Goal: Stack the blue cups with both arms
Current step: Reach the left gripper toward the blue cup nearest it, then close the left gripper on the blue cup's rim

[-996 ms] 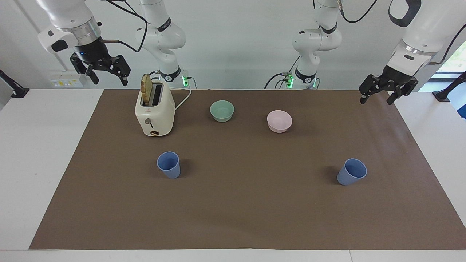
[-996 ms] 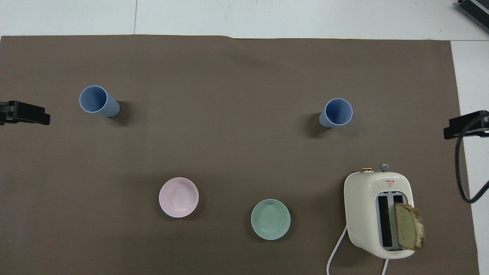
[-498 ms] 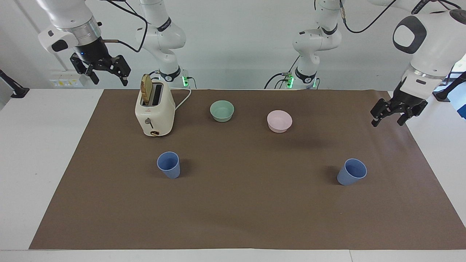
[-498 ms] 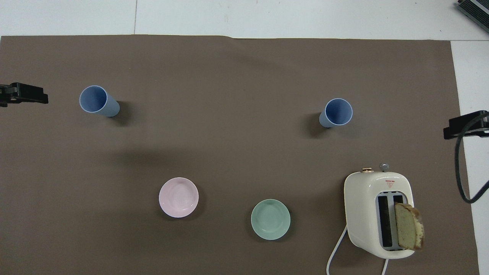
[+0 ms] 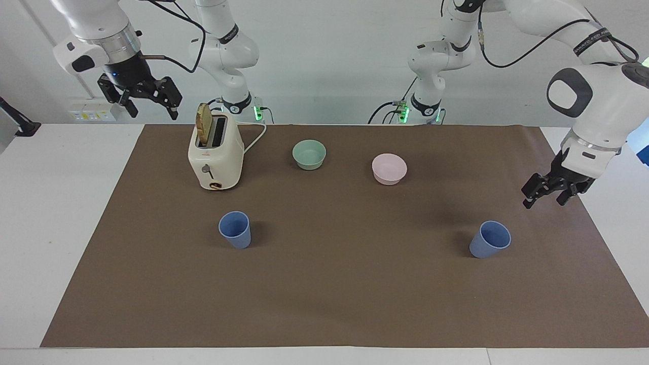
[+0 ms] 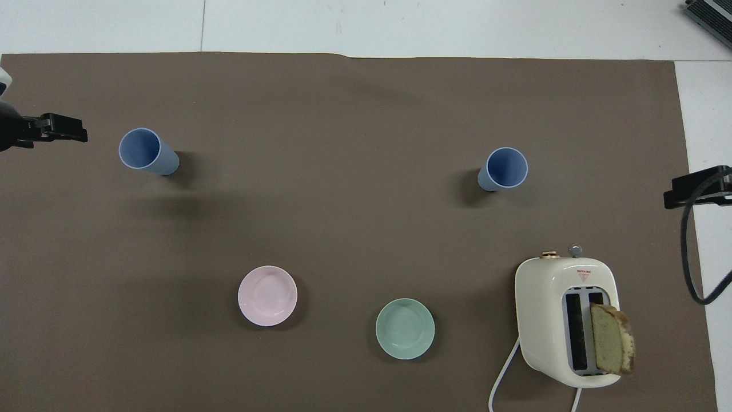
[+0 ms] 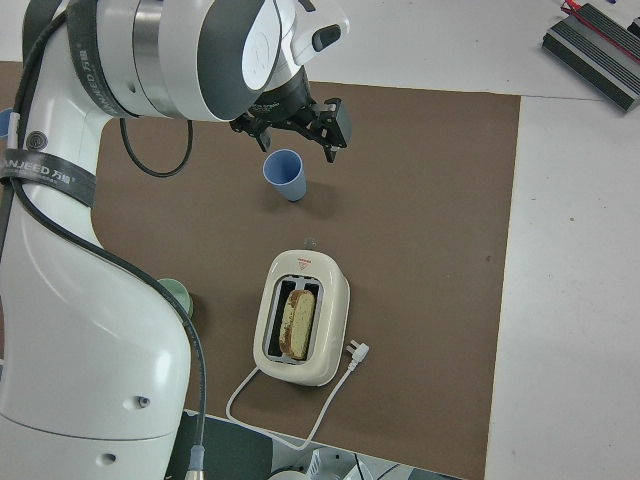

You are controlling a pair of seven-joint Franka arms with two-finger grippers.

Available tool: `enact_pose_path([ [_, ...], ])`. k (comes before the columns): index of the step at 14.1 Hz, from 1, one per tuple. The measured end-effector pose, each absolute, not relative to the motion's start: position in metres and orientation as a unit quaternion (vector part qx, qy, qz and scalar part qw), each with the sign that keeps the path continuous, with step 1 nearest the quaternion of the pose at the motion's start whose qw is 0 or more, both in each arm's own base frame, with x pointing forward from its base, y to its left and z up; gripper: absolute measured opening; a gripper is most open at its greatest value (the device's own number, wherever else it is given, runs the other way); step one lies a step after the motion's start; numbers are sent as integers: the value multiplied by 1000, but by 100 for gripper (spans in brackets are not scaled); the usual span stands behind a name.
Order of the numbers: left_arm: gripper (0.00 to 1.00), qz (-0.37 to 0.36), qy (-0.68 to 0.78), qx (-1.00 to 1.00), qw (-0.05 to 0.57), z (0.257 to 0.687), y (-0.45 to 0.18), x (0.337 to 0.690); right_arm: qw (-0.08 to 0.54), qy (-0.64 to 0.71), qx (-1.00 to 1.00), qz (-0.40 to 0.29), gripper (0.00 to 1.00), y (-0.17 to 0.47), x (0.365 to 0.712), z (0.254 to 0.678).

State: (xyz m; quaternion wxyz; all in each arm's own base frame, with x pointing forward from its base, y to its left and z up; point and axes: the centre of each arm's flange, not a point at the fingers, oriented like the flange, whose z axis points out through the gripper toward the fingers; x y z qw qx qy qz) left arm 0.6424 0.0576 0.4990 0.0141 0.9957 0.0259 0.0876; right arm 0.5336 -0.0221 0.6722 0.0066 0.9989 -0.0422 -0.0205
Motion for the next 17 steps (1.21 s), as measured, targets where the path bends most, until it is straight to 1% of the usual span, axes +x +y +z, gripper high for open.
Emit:
enact_pose_path([
  [5, 100, 70, 45, 996, 18, 449, 58, 658, 7, -42, 999, -20, 100, -22, 534, 672],
  [10, 100, 48, 90, 995, 24, 408, 44, 650, 7, -42, 999, -20, 100, -22, 534, 672],
  [14, 100, 55, 92, 994, 24, 390, 41, 646, 7, -42, 999, -20, 100, -22, 534, 672],
  [16, 98, 52, 102, 993, 25, 386, 38, 645, 7, -42, 999, -20, 100, -22, 534, 672],
  [17, 86, 51, 108, 992, 26, 385, 34, 645, 7, -42, 999, -20, 100, -22, 534, 672],
])
